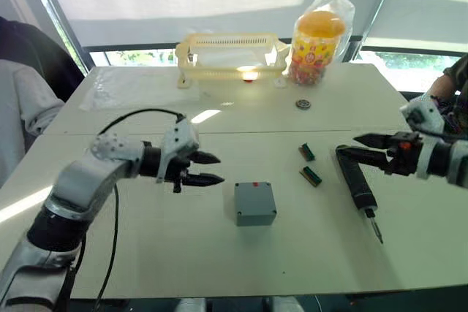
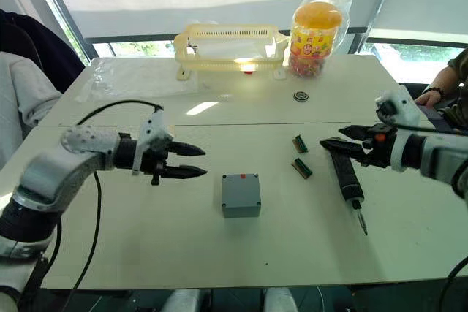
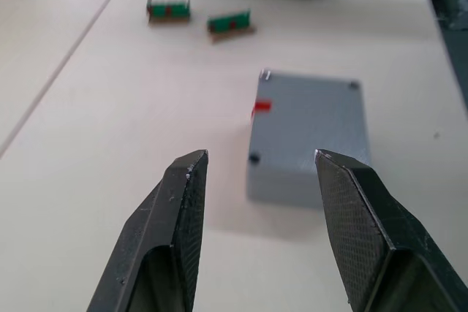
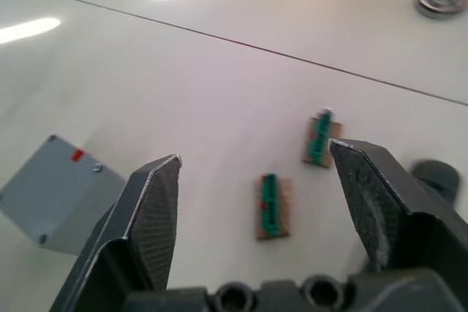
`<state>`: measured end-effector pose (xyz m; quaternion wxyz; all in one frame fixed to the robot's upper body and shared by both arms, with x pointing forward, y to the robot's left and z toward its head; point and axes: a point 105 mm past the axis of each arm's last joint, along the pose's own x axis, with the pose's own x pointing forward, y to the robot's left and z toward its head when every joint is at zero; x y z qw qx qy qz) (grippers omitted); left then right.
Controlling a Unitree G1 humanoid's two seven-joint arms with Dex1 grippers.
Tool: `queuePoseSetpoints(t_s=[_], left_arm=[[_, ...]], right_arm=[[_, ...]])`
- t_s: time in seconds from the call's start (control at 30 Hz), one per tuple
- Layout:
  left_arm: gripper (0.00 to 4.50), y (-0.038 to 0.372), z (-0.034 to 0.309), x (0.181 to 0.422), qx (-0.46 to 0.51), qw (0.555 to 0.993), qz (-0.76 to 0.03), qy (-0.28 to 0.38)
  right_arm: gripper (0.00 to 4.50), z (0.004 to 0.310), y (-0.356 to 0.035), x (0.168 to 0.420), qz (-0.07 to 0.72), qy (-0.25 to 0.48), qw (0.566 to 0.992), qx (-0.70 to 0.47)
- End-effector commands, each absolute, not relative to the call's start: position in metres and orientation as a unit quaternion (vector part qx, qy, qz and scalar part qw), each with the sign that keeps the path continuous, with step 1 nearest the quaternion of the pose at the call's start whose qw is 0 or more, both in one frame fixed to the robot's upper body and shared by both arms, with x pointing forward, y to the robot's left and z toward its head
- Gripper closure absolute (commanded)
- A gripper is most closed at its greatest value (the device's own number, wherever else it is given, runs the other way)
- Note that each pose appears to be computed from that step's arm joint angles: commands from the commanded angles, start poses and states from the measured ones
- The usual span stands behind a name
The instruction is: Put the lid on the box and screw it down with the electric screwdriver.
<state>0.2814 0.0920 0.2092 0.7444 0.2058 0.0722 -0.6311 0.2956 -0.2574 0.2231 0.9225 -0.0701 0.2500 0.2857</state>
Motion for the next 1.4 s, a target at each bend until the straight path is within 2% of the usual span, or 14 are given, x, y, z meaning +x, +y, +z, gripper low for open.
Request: queuePoseSetpoints(t_s=[0.03, 0.13, 0.3, 0.57, 0.8, 0.9, 0.97, 1.03, 1.2, 1.4], left_arm=[[2.15, 0.083, 0.213, 0.268, 0.21, 0.722, -0.657, 0.059], [2.15, 0.076, 0.209, 0.259, 0.204, 0.711, -0.67, 0.052], [2.15, 0.061, 0.203, 0.255, 0.177, 0.723, -0.667, 0.038], [2.15, 0.056, 0.197, 0.246, 0.168, 0.738, -0.653, 0.041], [2.15, 0.053, 0.192, 0.246, 0.166, 0.749, -0.64, 0.041], [2.15, 0.053, 0.191, 0.246, 0.162, 0.755, -0.634, 0.041], [2.15, 0.054, 0.191, 0.247, 0.159, 0.759, -0.63, 0.041], [2.15, 0.055, 0.192, 0.249, 0.159, 0.763, -0.625, 0.039], [2.15, 0.058, 0.194, 0.254, 0.161, 0.766, -0.622, 0.037], [2.15, 0.067, 0.201, 0.274, 0.162, 0.767, -0.621, 0.03]], right_arm=[[0.13, 0.218, -0.277, 0.299, 0.237, 0.334, 0.91, -0.062], [0.05, 0.207, -0.297, 0.304, 0.175, 0.414, 0.891, -0.062], [0.05, 0.188, -0.304, 0.3, 0.165, 0.52, 0.837, -0.027], [0.05, 0.169, -0.303, 0.301, 0.181, 0.582, 0.793, -0.021], [0.05, 0.151, -0.295, 0.308, 0.177, 0.606, 0.775, -0.017], [0.85, 0.138, -0.303, 0.307, 0.169, 0.62, 0.765, -0.05], [1.96, 0.131, -0.309, 0.306, 0.158, 0.628, 0.759, -0.067], [2.75, 0.126, -0.311, 0.305, 0.152, 0.634, 0.756, -0.065], [2.76, 0.124, -0.315, 0.303, 0.127, 0.628, 0.767, -0.033], [2.76, 0.174, -0.329, 0.313, 0.046, 0.498, 0.86, 0.102]])
